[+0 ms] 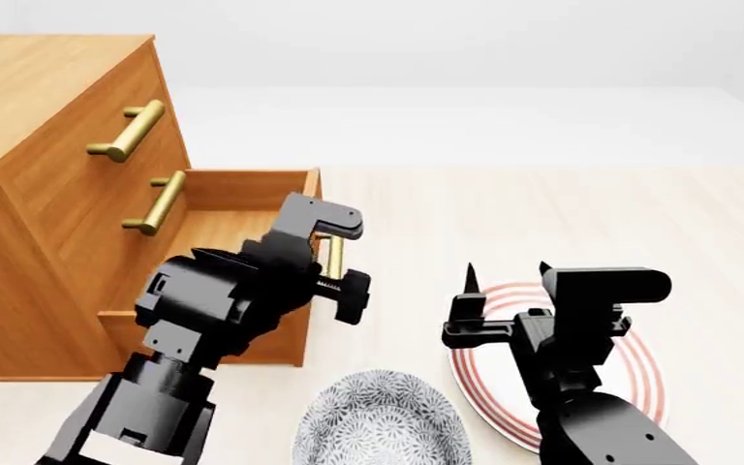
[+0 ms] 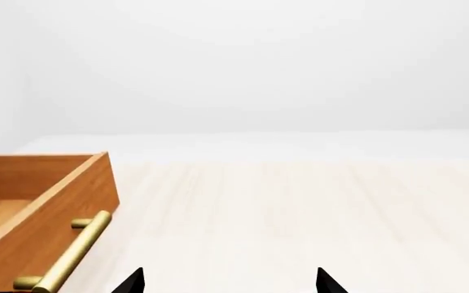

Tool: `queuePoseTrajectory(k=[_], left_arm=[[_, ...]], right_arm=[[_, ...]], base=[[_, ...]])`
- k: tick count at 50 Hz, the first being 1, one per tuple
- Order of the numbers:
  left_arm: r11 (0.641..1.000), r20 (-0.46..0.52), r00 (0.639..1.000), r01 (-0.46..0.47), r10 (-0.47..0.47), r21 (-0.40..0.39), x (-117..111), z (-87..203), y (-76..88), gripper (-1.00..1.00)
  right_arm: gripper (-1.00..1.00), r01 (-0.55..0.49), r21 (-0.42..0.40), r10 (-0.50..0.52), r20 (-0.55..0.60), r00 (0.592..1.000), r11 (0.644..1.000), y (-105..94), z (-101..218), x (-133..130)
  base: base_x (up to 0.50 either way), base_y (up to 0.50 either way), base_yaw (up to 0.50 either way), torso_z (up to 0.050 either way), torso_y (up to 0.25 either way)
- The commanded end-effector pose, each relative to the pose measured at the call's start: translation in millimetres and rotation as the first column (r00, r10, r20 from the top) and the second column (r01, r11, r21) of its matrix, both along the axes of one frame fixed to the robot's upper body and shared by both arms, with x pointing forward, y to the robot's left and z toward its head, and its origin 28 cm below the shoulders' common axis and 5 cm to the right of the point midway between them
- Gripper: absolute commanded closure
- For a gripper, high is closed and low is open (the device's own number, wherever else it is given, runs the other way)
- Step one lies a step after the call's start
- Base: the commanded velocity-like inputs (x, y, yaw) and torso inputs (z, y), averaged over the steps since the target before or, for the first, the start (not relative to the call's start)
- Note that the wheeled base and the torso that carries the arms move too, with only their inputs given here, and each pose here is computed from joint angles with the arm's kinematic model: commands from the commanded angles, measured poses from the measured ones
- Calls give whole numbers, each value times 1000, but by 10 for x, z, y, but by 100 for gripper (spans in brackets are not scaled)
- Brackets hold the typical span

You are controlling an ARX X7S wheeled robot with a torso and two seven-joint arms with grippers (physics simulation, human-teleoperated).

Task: Open the bottom drawer of the cabinet.

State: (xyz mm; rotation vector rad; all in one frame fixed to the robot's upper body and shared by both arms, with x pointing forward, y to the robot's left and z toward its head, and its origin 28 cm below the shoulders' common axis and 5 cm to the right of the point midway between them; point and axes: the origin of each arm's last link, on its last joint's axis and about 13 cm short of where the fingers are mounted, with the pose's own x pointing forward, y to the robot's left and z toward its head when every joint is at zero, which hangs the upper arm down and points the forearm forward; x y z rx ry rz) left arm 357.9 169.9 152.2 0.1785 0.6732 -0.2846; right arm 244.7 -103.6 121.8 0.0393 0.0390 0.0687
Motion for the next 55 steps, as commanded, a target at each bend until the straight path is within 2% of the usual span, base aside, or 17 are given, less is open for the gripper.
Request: queuePoseTrajectory(k=[1, 7, 14, 21, 24, 27, 29, 30, 31, 32, 34, 35, 37, 38, 50, 53, 55], left_arm=[[992, 248, 969, 27, 4, -122, -112, 373, -39, -100], [984, 348, 936, 10, 54, -179, -210, 580, 12, -100], [973, 397, 915, 22, 73, -231, -308, 661, 56, -100], [959, 474, 879, 84, 57, -271, -620, 635, 143, -100], [952, 545, 834, 93, 86, -291, -817, 597, 192, -100], [967, 646, 753, 50, 127, -249, -994, 484, 215, -100], [960, 643, 753, 53, 141, -274, -1084, 429, 226, -100], [960, 672, 723, 45, 160, -277, -1161, 404, 236, -100], [956, 661, 733, 55, 157, -287, -1192, 398, 238, -100], [958, 696, 697, 43, 174, -283, -1255, 397, 243, -100], [959, 706, 687, 48, 170, -278, -1317, 386, 241, -100], [965, 744, 641, 20, 188, -261, -1363, 382, 244, -100], [965, 756, 624, 14, 198, -264, -1394, 373, 243, -100], [968, 777, 597, -1, 201, -250, -1414, 363, 238, -100], [969, 784, 589, 10, 193, -246, -1445, 357, 213, -100], [970, 791, 580, 9, 194, -244, -1458, 370, 216, -100], [970, 809, 551, 3, 202, -245, -1479, 403, 219, -100]], right_arm=[[-100, -1, -1, 1, 6, 1000, 1000, 6, 25, -7], [-100, -3, -2, 3, 6, 1000, 1000, 10, 16, -11], [-100, -3, -4, 3, 12, 1000, 1000, 10, 39, -4], [-100, 2, -10, -1, 63, 998, 1000, 7, 199, -6], [-100, 6, -31, -2, 132, 991, 999, 21, 349, -20], [-100, 7, -60, 5, 203, 979, 998, 57, 458, -47], [-100, -2, -88, 25, 265, 964, 996, 88, 550, -100], [-100, 6, -96, 22, 286, 958, 995, 92, 571, -112], [-100, 11, -101, 21, 308, 951, 995, 94, 612, -127], [-100, 3, -101, 33, 352, 935, 995, 99, 691, -168], [-100, -4, -113, 48, 396, 917, 994, 109, 746, -209], [-100, -15, -131, 70, 427, 902, 991, 124, 783, -260], [-100, -6, -141, 70, 459, 885, 990, 125, 824, -297], [-100, -2, -129, 65, 483, 873, 992, 123, 834, -328], [-100, 7, -161, 87, 570, 817, 987, 140, 900, -419], [-100, -2, -163, 98, 585, 805, 987, 145, 923, -453], [-100, -1, -171, 104, 595, 797, 985, 150, 933, -476]], base=[[0, 0, 0, 0, 0], [0, 0, 0, 0, 0], [0, 0, 0, 0, 0], [0, 0, 0, 0, 0], [0, 0, 0, 0, 0], [0, 0, 0, 0, 0], [0, 0, 0, 0, 0], [0, 0, 0, 0, 0], [0, 0, 0, 0, 0], [0, 0, 0, 0, 0], [0, 0, 0, 0, 0], [0, 0, 0, 0, 0], [0, 0, 0, 0, 0], [0, 0, 0, 0, 0], [0, 0, 0, 0, 0], [0, 0, 0, 0, 0], [0, 0, 0, 0, 0]])
